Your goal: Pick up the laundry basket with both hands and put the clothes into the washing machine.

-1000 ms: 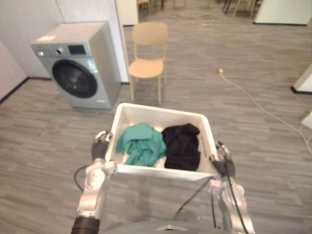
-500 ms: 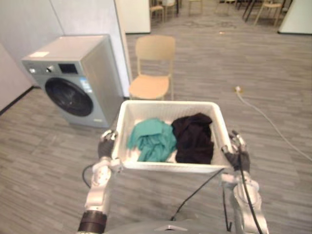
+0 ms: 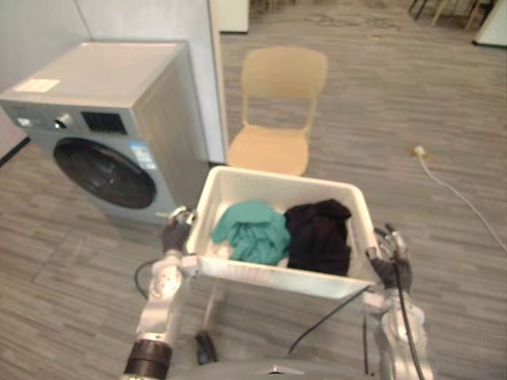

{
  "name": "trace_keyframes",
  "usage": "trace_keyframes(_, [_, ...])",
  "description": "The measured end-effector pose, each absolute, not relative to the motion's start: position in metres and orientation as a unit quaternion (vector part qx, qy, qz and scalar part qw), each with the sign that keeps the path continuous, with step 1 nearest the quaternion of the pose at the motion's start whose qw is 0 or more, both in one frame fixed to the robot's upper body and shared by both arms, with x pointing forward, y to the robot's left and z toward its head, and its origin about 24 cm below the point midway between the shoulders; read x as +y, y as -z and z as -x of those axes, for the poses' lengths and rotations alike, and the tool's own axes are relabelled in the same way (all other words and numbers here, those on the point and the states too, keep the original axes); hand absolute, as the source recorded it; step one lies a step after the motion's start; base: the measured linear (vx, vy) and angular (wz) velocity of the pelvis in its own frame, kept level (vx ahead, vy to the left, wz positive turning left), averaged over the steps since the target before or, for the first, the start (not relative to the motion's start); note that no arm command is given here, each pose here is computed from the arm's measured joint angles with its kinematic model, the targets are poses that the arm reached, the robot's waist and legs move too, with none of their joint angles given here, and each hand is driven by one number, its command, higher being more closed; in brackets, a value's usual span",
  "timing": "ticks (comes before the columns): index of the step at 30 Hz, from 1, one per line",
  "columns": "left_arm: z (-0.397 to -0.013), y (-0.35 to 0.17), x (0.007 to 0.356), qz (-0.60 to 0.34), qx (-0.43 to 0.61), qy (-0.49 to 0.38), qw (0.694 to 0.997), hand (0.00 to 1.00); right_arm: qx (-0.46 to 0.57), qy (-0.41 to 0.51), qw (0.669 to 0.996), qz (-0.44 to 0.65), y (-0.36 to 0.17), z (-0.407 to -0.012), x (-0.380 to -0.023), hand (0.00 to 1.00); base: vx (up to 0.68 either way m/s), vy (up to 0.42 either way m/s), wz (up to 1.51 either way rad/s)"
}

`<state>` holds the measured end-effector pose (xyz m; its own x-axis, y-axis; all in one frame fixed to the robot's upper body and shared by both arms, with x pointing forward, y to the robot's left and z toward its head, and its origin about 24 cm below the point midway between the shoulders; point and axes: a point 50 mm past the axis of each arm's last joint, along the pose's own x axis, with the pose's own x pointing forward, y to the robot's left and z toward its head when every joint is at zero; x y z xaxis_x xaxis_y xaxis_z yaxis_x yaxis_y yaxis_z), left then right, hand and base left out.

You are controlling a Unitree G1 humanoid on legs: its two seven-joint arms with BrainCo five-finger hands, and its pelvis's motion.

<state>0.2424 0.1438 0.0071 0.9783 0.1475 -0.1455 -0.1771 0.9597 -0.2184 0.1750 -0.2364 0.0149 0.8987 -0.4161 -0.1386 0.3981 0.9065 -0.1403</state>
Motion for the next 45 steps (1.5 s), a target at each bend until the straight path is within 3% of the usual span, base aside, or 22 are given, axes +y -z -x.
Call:
trace_keyframes(8, [-0.247,-0.02,0.147,0.109,0.032,-0.076,0.991,1.0,0.101,0.199,0.974,0.047,-0.006,-0.178,-0.231,1.0,0.38,-0.002,-0.2])
trace_keyframes(15, [-0.258,-0.01,0.126,0.129,0.059,-0.067,0.988,1.0,0.079,0.203,0.971,0.098,-0.021,-0.184,-0.254,1.0,0.32,-0.286,0.22])
trace_keyframes(25, [-0.238,0.01,0.136,0.138,0.095,-0.096,0.981,1.0,0.066,0.184,0.976,0.099,-0.027,-0.183,-0.246,1.0,0.21,-0.164,0.01])
trace_keyframes(33, [-0.238,0.009,0.133,0.14,0.092,-0.092,0.982,1.0,0.05,0.187,0.975,0.11,-0.036,-0.183,-0.249,1.0,0.28,0.14,0.01])
trace_keyframes(45, [-0.262,-0.023,0.145,0.11,0.024,-0.083,0.99,1.0,-0.043,0.207,0.974,0.084,-0.069,-0.222,-0.235,1.0,0.13,0.201,-0.26])
